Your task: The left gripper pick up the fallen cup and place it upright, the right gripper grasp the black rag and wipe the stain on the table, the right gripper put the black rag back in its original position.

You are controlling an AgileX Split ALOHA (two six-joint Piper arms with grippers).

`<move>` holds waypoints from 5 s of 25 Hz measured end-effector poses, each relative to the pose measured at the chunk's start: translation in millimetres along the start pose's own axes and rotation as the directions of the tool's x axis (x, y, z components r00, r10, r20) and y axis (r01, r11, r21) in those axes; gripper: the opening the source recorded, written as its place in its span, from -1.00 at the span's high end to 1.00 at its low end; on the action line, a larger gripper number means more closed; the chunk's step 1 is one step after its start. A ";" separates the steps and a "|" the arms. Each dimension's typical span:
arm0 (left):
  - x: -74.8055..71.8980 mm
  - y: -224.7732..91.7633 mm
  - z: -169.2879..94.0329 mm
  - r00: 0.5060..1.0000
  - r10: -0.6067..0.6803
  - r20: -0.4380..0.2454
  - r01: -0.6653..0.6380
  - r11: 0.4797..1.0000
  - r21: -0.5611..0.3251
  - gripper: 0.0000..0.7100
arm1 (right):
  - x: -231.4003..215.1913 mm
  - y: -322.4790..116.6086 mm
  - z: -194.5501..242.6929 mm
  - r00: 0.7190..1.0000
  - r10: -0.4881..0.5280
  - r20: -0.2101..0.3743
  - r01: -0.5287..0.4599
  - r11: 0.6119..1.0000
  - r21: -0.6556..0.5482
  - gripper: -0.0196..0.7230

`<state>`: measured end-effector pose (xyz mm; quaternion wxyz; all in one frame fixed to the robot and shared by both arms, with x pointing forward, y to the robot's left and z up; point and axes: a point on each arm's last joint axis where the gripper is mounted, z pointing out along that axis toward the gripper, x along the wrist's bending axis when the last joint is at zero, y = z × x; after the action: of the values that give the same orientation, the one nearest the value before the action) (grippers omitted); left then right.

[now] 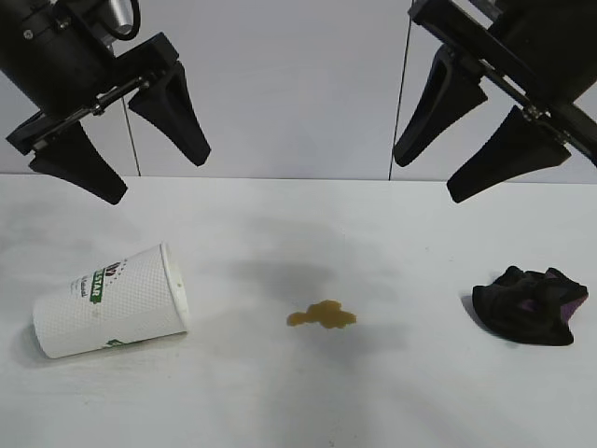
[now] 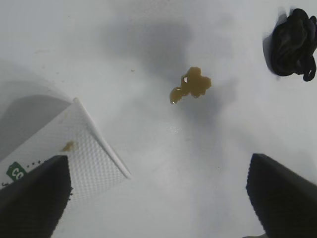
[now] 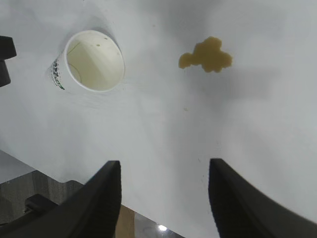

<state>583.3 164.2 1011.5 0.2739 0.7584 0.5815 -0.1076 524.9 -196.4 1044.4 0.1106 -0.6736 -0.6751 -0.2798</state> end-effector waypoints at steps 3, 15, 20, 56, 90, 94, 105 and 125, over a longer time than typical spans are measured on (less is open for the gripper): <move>0.4 1.3 0.0 1.000 0.000 -0.005 0.000 1.000 -0.014 -0.96 | 0.0 0.0 0.0 1.000 0.000 0.000 0.000 1.000 0.000 -0.05; -10.4 10.4 -17.4 0.969 0.247 0.004 -0.247 0.969 0.026 -0.96 | 0.0 0.0 0.0 1.000 0.000 0.000 0.000 1.000 0.000 -0.05; -31.8 18.1 -37.4 0.813 0.579 0.059 -0.581 0.812 0.054 -0.96 | 0.0 0.0 0.0 1.000 0.000 0.000 0.000 1.000 0.000 -0.05; -42.6 5.9 63.6 0.440 0.896 -0.051 -0.735 0.392 0.553 -0.96 | -2.1 -0.5 0.0 1.000 -0.017 0.024 0.017 1.000 0.006 -0.05; -10.7 -6.1 125.7 0.500 0.865 0.029 -0.678 0.371 0.635 -0.66 | -3.0 -0.1 0.0 0.999 -0.024 0.032 0.024 1.000 0.002 -0.05; -10.2 -10.0 123.4 0.526 0.849 0.049 -0.653 0.367 0.662 -0.64 | -3.0 0.3 0.0 0.999 -0.024 0.033 0.025 1.000 -0.003 -0.05; -14.7 -4.2 118.2 0.542 0.840 0.030 -0.639 0.390 0.663 -0.64 | -3.0 0.4 0.0 0.999 -0.025 0.033 0.026 1.000 -0.004 -0.05; -64.8 58.2 23.2 0.510 0.830 -0.228 -0.719 0.556 0.416 -0.64 | -3.2 1.0 0.0 0.999 -0.028 0.035 0.028 1.000 -0.010 -0.05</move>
<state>622.2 88.2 1040.4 0.0625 0.9723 0.1982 0.1072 526.1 -199.2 1042.9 0.0912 -0.6694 -0.6849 -0.2730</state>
